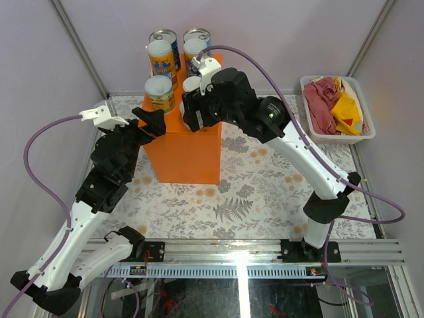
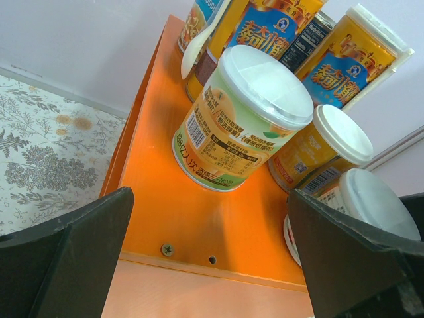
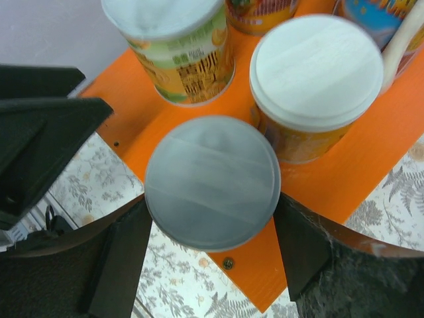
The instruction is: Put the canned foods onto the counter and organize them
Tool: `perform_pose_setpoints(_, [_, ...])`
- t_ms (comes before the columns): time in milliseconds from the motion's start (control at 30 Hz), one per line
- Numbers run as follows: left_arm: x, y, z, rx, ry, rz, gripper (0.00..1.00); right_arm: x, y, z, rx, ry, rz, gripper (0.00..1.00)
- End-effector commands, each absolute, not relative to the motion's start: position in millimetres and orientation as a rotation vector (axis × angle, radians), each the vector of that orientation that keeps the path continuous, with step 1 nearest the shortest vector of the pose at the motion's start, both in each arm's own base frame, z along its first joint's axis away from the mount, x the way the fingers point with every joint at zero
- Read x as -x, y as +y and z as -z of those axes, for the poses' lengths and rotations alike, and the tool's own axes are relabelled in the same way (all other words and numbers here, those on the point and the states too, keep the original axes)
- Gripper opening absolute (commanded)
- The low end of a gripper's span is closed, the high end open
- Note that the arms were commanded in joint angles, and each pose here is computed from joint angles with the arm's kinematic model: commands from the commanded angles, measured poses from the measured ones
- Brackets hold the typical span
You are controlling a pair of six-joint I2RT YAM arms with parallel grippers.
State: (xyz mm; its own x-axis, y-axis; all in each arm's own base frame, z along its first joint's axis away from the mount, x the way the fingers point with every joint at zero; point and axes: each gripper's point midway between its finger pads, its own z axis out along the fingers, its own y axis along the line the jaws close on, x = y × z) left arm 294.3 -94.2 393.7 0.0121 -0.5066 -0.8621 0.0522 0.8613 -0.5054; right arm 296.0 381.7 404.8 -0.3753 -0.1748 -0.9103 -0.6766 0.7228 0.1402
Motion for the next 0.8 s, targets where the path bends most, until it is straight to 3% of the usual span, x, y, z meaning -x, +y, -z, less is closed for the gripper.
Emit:
perform_pose_setpoints(0, [-294,-95,-409,0.382,1.455,0.484,1.00,-278,373,-384,0.709,2.007,-0.603,0.85])
perform_pose_setpoints(100, [-293,-95,-410,0.382,1.455,0.484,1.00,-278,374,-386,0.712,1.996,-0.609,0.99])
perform_pose_setpoints(133, [-293,-95,-410,0.384,1.454,0.485,1.00,-278,374,-387,0.709,1.991,-0.609,1.00])
perform_pose_setpoints(767, [-288,-87,-436,0.391,1.400,0.477,1.00,-245,337,-426,0.669,1.898,-0.679,1.00])
